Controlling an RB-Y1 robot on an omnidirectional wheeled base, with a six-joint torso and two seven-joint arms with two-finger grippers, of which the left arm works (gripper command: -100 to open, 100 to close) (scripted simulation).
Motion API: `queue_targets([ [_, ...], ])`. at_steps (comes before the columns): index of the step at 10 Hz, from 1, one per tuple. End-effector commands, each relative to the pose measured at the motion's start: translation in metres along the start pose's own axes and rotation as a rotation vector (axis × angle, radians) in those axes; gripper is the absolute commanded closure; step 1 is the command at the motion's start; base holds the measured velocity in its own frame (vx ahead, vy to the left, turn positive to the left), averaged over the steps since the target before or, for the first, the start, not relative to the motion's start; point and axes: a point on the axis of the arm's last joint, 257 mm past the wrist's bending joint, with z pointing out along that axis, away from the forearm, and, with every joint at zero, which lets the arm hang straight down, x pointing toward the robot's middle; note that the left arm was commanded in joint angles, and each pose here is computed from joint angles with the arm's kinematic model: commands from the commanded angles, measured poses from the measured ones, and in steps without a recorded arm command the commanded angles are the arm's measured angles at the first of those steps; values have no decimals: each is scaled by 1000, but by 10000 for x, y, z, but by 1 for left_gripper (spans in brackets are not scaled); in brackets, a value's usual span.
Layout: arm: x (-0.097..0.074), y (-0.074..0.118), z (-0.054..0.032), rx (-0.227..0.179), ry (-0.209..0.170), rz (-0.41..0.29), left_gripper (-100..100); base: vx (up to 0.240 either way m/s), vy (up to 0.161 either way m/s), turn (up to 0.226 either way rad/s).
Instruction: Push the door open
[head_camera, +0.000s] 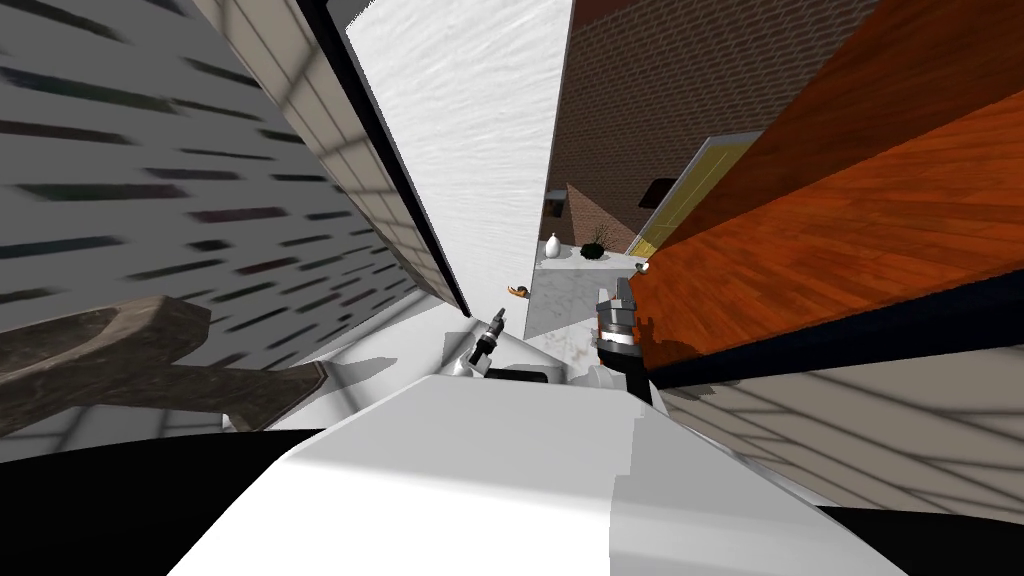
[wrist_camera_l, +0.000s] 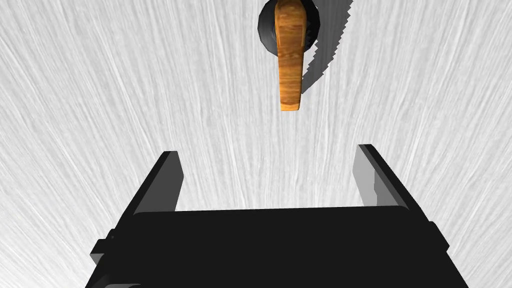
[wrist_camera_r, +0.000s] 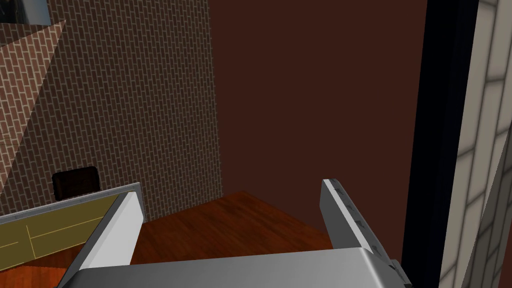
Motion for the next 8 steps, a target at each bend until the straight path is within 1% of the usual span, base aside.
queue_targets([
  [1,28,52,0,-9,6,-4,-100,76,39,-9],
  [6,158,197,-15,-41,34,-21,-100,87,33,-11],
  [7,139,172,-14,-37,30,-19,-100,39,19,-3],
  [8,63,193,-34,-43,25,-7,-100,106,-45,-35],
])
